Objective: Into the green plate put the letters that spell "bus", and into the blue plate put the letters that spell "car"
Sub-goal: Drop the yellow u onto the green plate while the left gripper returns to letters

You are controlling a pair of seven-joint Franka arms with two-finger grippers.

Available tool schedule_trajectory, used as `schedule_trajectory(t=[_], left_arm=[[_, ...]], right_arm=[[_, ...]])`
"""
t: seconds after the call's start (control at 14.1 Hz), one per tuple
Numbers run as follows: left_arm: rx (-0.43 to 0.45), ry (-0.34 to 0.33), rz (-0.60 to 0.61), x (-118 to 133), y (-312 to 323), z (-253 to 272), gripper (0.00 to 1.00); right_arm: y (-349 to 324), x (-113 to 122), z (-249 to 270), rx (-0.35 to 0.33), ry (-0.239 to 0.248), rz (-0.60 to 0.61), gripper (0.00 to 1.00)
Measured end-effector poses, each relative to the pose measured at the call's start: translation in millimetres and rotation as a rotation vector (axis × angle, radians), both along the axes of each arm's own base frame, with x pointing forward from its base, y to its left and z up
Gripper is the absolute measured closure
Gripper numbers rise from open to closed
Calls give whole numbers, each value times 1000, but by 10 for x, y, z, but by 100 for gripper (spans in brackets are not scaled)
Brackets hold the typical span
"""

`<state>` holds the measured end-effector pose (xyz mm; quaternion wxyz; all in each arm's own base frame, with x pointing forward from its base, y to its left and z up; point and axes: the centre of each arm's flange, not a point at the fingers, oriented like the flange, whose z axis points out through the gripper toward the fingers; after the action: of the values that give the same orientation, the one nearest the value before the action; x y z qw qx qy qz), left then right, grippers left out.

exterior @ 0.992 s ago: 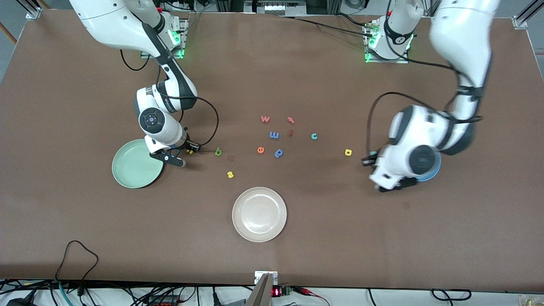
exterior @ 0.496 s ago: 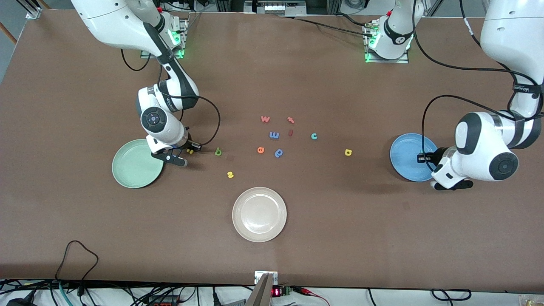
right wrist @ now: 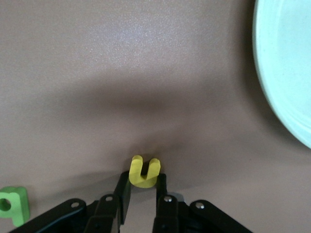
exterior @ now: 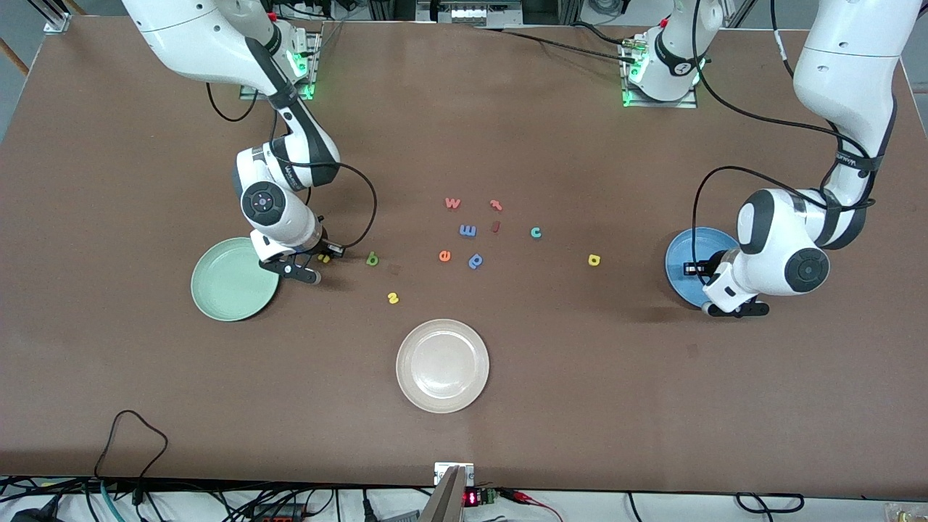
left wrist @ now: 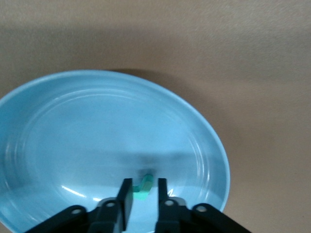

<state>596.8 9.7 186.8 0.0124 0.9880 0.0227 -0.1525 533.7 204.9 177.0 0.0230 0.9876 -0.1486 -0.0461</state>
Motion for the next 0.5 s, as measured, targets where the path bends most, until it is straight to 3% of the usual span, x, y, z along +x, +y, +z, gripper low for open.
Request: schedule_trajectory(t=[0.35, 0.43, 0.5], left_arm=[[-44, 1, -57, 82, -905, 419, 15], [-59, 3, -80, 42, -1176, 432, 7], [-75, 2, -107, -4, -1447, 420, 7]], right_arm=[[0, 82, 98, 4, -19, 3, 75], [-9, 140, 199, 4, -20, 12, 75], [-37, 214, 353, -1, -14, 27, 75]])
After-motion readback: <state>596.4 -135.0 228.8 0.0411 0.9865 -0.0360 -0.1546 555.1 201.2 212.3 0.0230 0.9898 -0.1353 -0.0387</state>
